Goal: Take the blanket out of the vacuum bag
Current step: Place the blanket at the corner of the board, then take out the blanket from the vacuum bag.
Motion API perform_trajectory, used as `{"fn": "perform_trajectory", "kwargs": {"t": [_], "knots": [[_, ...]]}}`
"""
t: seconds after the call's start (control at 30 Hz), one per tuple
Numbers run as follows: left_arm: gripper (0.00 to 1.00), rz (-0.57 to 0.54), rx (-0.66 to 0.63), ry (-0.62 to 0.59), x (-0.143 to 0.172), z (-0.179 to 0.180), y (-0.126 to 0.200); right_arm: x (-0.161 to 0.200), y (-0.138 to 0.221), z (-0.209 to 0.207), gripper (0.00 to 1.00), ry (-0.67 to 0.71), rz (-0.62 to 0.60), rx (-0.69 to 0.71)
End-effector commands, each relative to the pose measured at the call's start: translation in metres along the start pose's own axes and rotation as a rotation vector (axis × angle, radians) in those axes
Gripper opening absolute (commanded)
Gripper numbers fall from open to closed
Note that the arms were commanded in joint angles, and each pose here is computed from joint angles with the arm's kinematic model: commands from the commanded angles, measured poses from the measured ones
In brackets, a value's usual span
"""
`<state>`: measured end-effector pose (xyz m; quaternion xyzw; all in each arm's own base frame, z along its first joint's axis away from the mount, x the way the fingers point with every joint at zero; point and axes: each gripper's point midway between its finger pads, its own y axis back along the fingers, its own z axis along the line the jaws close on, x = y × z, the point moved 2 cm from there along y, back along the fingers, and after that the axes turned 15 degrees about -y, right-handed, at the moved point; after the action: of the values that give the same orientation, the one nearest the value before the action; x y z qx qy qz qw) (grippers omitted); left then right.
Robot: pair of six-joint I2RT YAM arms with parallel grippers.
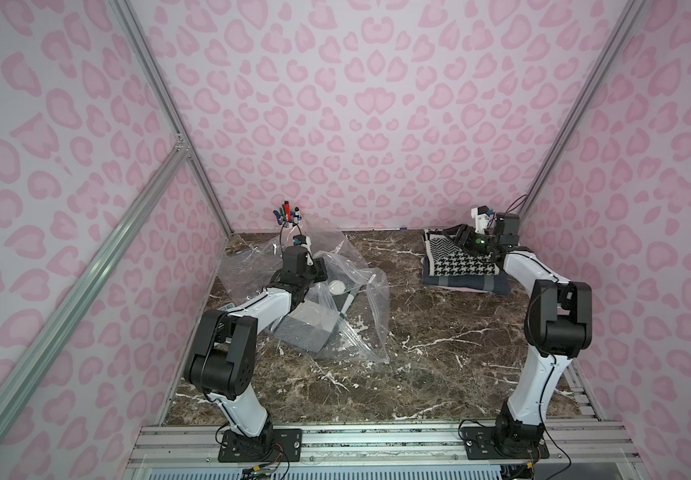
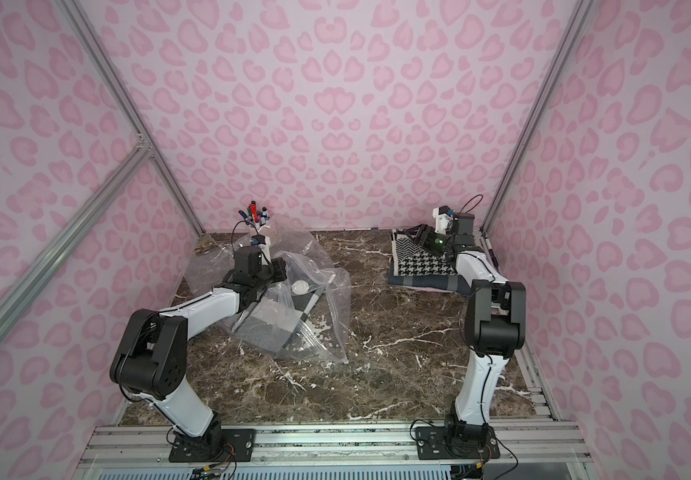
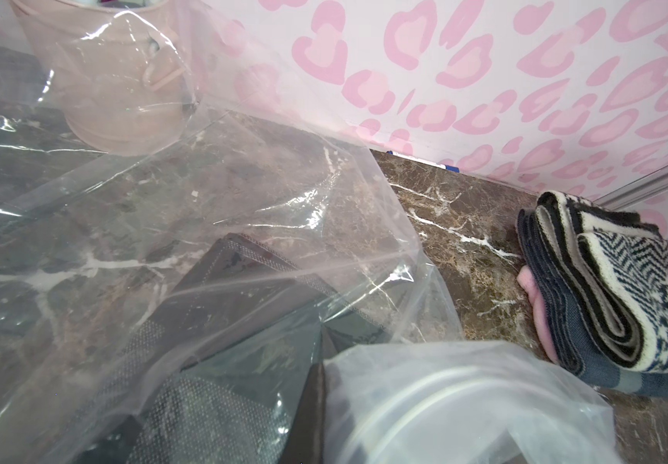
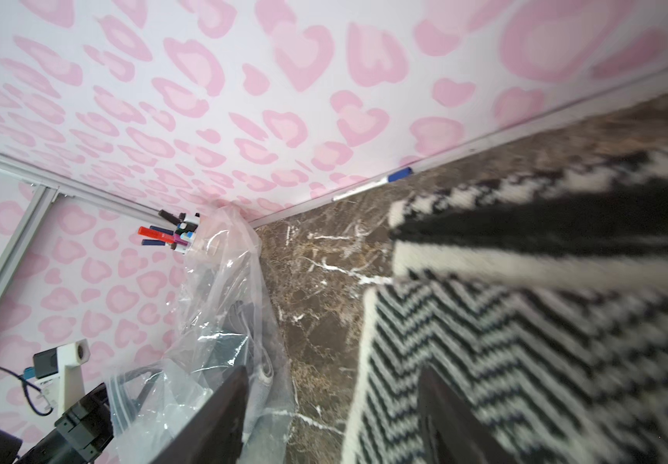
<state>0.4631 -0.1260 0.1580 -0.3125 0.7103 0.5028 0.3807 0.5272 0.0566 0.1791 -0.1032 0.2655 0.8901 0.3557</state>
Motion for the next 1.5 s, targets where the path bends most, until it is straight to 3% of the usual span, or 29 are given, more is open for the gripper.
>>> {"fn": "perform_trajectory", "kwargs": {"t": [0.0, 0.13, 0.23, 0.47, 0.6, 0.9, 1.17, 1.4, 1.47], "knots": [[0.04, -0.024, 0.022, 0.005, -0.007, -0.005, 0.004, 0.004, 0.016, -0.033, 0.67, -0.060, -0.037, 0.040], [0.04, -0.030, 0.033, -0.005, -0.016, -0.008, 0.007, 0.012, 0.021, -0.067, 0.66, -0.094, -0.033, 0.088], [0.04, -0.053, 0.032, -0.016, -0.024, -0.011, 0.016, 0.013, 0.022, -0.064, 0.66, -0.094, -0.019, 0.043], [0.04, -0.159, 0.150, -0.116, -0.059, -0.035, 0.039, 0.001, 0.039, 0.017, 0.66, 0.075, -0.046, 0.001], [0.04, -0.186, 0.150, -0.142, -0.079, -0.039, 0.044, 0.016, 0.052, 0.062, 0.66, 0.197, -0.036, 0.020], [0.04, -0.257, 0.173, -0.151, -0.129, -0.049, 0.033, 0.095, 0.103, 0.097, 0.66, 0.182, -0.047, -0.066], [0.04, -0.294, 0.182, -0.145, -0.136, -0.051, 0.034, 0.198, 0.090, 0.117, 0.67, 0.155, 0.096, -0.122], [0.04, -0.319, 0.185, -0.156, -0.139, -0.053, 0.046, 0.263, 0.074, 0.159, 0.68, 0.163, 0.213, -0.196], [0.04, -0.298, 0.183, -0.146, -0.125, -0.051, 0.045, 0.281, 0.065, 0.161, 0.68, 0.153, 0.238, -0.200]]}}
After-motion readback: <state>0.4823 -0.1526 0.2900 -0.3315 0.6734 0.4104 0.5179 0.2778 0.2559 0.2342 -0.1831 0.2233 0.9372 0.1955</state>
